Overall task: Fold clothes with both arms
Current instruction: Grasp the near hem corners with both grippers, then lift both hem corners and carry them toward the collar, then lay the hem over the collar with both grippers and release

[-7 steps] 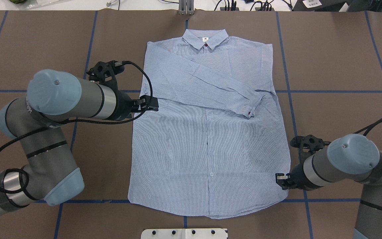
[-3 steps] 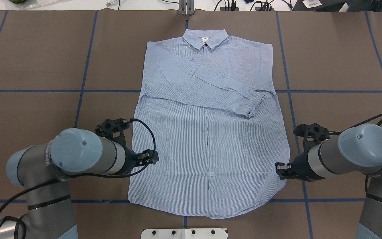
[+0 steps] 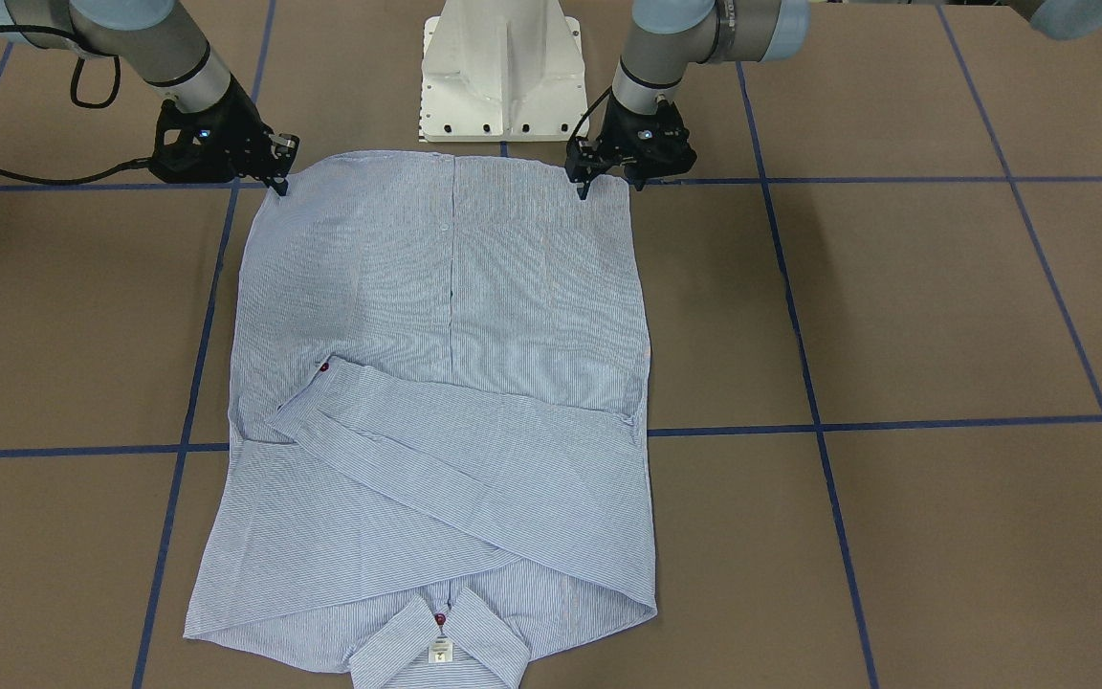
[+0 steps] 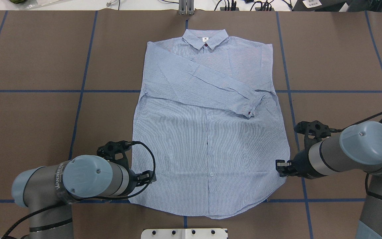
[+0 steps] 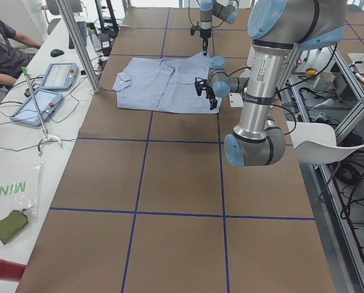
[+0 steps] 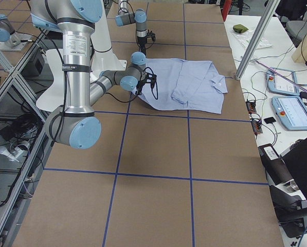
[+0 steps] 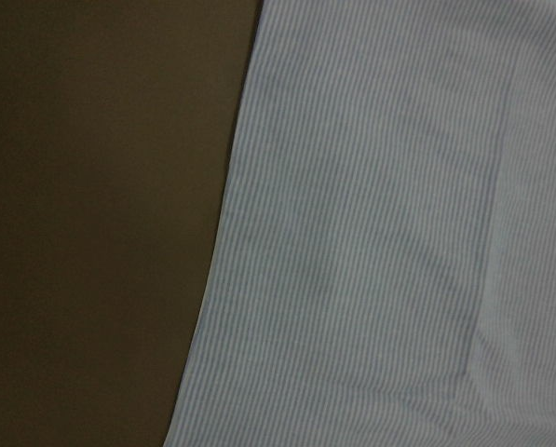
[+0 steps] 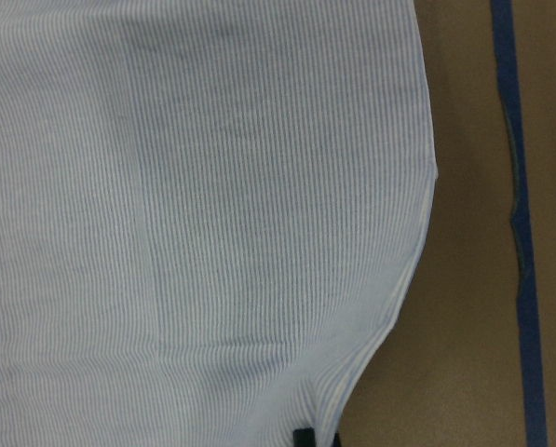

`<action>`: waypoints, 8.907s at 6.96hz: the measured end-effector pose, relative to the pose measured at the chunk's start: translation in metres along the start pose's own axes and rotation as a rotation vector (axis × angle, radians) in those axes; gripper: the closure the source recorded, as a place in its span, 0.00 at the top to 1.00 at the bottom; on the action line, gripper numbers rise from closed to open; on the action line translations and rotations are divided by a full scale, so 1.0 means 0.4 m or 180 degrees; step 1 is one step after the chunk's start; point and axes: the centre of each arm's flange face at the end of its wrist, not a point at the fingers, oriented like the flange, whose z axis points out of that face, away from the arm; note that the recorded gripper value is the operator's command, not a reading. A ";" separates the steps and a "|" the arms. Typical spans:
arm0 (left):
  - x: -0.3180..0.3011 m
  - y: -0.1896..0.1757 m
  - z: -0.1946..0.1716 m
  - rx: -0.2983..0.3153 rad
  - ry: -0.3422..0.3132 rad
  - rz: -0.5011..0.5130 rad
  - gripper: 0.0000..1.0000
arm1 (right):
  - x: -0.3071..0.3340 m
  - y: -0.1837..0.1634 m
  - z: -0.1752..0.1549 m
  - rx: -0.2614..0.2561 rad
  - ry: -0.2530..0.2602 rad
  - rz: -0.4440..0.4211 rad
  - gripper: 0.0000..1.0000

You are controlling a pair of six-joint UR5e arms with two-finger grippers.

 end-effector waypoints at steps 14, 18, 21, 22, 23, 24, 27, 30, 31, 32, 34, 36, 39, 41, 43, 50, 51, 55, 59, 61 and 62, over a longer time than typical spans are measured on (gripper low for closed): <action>-0.027 0.010 0.060 0.0040 -0.0242 0.0002 0.30 | 0.017 -0.031 -0.025 0.0052 -0.0012 0.0077 0.00; -0.025 0.011 0.055 0.0030 -0.0233 0.0002 0.00 | 0.025 -0.034 -0.026 0.0059 0.0003 0.0093 0.00; -0.021 0.012 0.045 0.0024 -0.0206 0.0003 0.00 | 0.031 -0.035 -0.027 0.0060 0.0011 0.0101 0.00; -0.021 0.011 0.042 0.0025 -0.0201 0.0001 0.00 | 0.031 -0.036 -0.029 0.0064 0.0008 0.0104 0.00; -0.019 0.011 0.033 0.0026 -0.0223 -0.0002 0.00 | 0.029 -0.038 -0.033 0.0062 -0.0004 0.0106 0.00; -0.015 0.013 0.006 0.0030 -0.0275 -0.0002 0.00 | 0.025 -0.044 -0.042 0.0049 -0.0033 0.0117 0.00; -0.019 0.020 -0.153 0.0057 -0.0348 0.0021 0.00 | 0.010 -0.060 -0.145 0.0033 -0.0263 0.0145 0.00; -0.054 0.013 -0.246 0.0076 -0.0404 0.0183 0.00 | 0.034 -0.091 -0.277 -0.0185 -0.0545 0.0261 0.00; -0.057 -0.005 -0.256 0.0082 -0.0403 0.0253 0.00 | 0.043 -0.099 -0.281 -0.0211 -0.0549 0.0286 0.00; -0.058 -0.028 -0.268 0.0060 -0.0388 0.0301 0.00 | 0.048 -0.105 -0.277 -0.0221 -0.0538 0.0303 0.00; -0.052 -0.056 -0.289 0.0034 -0.0336 0.0355 0.00 | 0.050 -0.109 -0.273 -0.0237 -0.0533 0.0311 0.00; -0.043 -0.048 -0.326 -0.0042 -0.0231 0.0378 0.00 | 0.043 -0.104 -0.301 -0.0316 -0.0616 0.0290 0.00; -0.070 -0.016 -0.429 -0.0223 -0.0025 0.0398 0.00 | 0.102 -0.083 -0.382 -0.0566 -0.1001 0.0127 0.00; -0.094 0.013 -0.507 -0.0350 0.0091 0.0420 0.00 | 0.167 -0.048 -0.429 -0.0772 -0.1292 -0.0090 0.00; -0.103 0.049 -0.569 -0.0515 0.0209 0.0478 0.00 | 0.180 -0.026 -0.445 -0.0930 -0.1429 -0.0242 0.00; -0.020 -0.226 -0.572 -0.0110 0.0365 0.0566 0.00 | 0.167 -0.293 -0.367 -0.0656 -0.1436 -0.0023 0.00; -0.023 -0.305 -0.558 -0.0041 0.0393 0.0590 0.00 | 0.166 -0.353 -0.358 -0.0590 -0.1423 0.0040 0.00; -0.004 -0.587 -0.388 0.0165 0.0601 0.0584 0.00 | 0.079 -0.624 -0.309 -0.0371 -0.1362 0.0236 0.00; 0.004 -0.751 -0.271 0.0296 0.0688 0.0557 0.00 | 0.006 -0.778 -0.238 -0.0252 -0.1234 0.0355 0.00; -0.024 -0.801 -0.188 0.0313 0.0727 0.0578 0.00 | 0.026 -0.789 -0.177 -0.0261 -0.1133 0.0408 0.00; -0.040 -0.820 -0.153 0.0320 0.0741 0.0588 0.00 | 0.034 -0.791 -0.139 -0.0255 -0.1068 0.0446 0.00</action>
